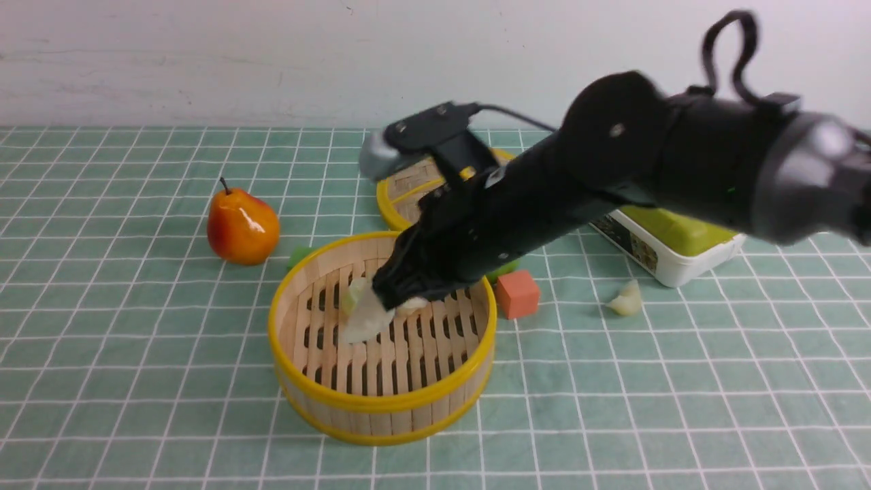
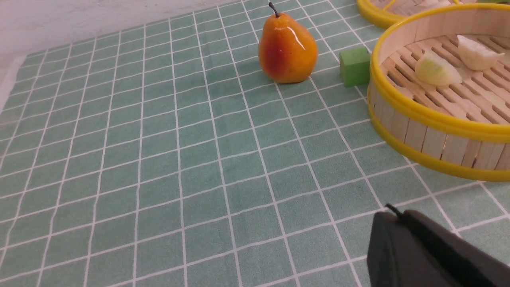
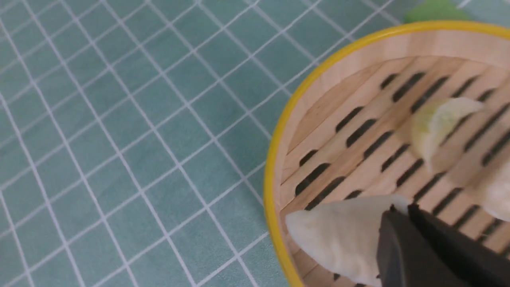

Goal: Put the dumplings into the steamer on the table with the blue tablecloth.
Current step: 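Place the dumpling in the bamboo steamer basket with the right gripper, then reach for and grasp a dumpling lying on the table beside the steamer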

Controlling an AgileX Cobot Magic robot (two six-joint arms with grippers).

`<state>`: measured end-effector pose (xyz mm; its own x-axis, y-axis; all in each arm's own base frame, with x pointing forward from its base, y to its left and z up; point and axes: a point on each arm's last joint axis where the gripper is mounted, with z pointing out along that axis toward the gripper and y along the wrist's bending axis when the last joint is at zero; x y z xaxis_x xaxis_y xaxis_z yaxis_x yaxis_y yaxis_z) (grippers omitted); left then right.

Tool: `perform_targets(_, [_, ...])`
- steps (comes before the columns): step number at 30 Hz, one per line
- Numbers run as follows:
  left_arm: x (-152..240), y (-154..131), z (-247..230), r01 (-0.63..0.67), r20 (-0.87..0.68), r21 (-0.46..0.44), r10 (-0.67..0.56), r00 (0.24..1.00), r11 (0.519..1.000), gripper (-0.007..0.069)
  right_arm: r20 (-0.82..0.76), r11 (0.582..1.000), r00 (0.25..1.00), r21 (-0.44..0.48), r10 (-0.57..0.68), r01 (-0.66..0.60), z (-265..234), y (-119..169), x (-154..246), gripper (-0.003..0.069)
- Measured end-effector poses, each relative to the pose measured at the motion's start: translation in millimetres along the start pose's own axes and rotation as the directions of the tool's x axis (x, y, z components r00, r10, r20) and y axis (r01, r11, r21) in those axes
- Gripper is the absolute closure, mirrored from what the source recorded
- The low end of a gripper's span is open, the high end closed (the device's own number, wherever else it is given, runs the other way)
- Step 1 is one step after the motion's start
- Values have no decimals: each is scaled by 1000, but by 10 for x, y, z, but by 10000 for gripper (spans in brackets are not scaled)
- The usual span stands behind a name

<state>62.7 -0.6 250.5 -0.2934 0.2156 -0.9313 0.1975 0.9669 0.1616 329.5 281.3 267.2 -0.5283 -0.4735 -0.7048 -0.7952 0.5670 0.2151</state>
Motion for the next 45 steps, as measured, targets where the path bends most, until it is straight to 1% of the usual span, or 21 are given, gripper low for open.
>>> perform_targets(6, [0, 0, 0, -1, 0, 0, 1, 1000, 1000, 624, -94, 992, 987, -28, -127, 125, 533, -109, 171, 669])
perform_targets(10, [0, 0, 0, 0, 0, 0, 0, 1000, 1000, 620, -119, 985, 978, -9, -171, 171, 640, -174, 223, 659])
perform_targets(13, [0, 0, 0, 0, 0, 0, 0, 1000, 1000, 618, -129, 972, 965, 10, -230, 233, 640, -200, 224, 621])
perform_targets(16, [0, 0, 0, 0, 0, 0, 0, 1000, 1000, 615, -139, 962, 954, 17, -267, 272, 645, -216, 230, 527])
perform_targets(21, [0, 0, 0, -1, 0, -1, 1, 1000, 1000, 609, -127, 957, 951, 35, -283, 289, 629, -219, 203, 318])
perform_targets(24, [0, 0, 0, -1, 0, -1, 1, 1000, 1000, 608, -98, 948, 946, 54, -309, 315, 439, -162, 83, 231])
perform_targets(26, [0, 0, 0, -1, 0, -1, 1, 1000, 1000, 608, -60, 945, 948, 83, -311, 315, 189, -115, -50, 200])
perform_targets(28, [0, 0, 0, -1, 0, -1, 1, 1000, 1000, 608, -14, 950, 957, 122, -289, 289, -92, -95, -174, 187])
perform_targets(30, [0, 0, 0, -1, 0, -1, 1, 1000, 1000, 608, 37, 961, 975, 180, -218, 208, -408, -181, -269, 182])
perform_targets(31, [0, 0, 0, -1, 0, -1, 1, 1000, 1000, 608, 87, 967, 988, 230, -129, 106, -689, -312, -318, 181])
perform_targets(33, [-1, 1, 0, -2, 1, -1, 2, 1000, 1000, 606, 128, 955, 990, 283, 50, -85, -960, -604, -259, 181])
perform_targets(35, [-1, 1, 0, -3, 1, -2, 3, 1000, 1000, 605, 118, 906, 964, 329, 240, -266, -1098, -941, -41, 183])
perform_targets(36, [-1, 1, 0, -3, 2, -1, 3, 1000, 1000, 604, 92, 865, 936, 360, 341, -350, -1128, -1131, 160, 188])
perform_targets(38, [-2, 1, 0, -3, 2, -1, 3, 1000, 1000, 603, 44, 801, 882, 399, 469, -446, -1104, -1368, 516, 197])
perform_targets(39, [-2, 1, 0, -3, 2, -1, 3, 1000, 1000, 602, 37, 788, 871, 407, 491, -462, -1100, -1409, 591, 199])
perform_targets(40, [-3, 1, 0, -3, 3, -1, 3, 1000, 1000, 600, 23, 726, 811, 431, 584, -536, -1052, -1560, 888, 206])
perform_targets(41, [-3, 1, 0, -3, 3, -1, 3, 1000, 1000, 599, 30, 703, 789, 436, 613, -562, -1044, -1600, 978, 208])
perform_targets(42, [-3, 0, 0, -3, 3, 0, 3, 1000, 1000, 598, 45, 653, 743, 443, 668, -614, -1015, -1685, 1165, 211])
perform_targets(43, [-3, 0, 0, -3, 3, 0, 3, 1000, 1000, 597, 77, 617, 713, 442, 697, -651, -1003, -1736, 1249, 214])
perform_targets(44, [-3, 0, 0, -3, 3, 0, 3, 1000, 1000, 597, 96, 601, 699, 438, 708, -669, -989, -1757, 1284, 215])
perform_targets(45, [-3, 0, 0, -3, 3, 0, 3, 1000, 1000, 597, 145, 568, 674, 428, 724, -703, -982, -1811, 1321, 217])
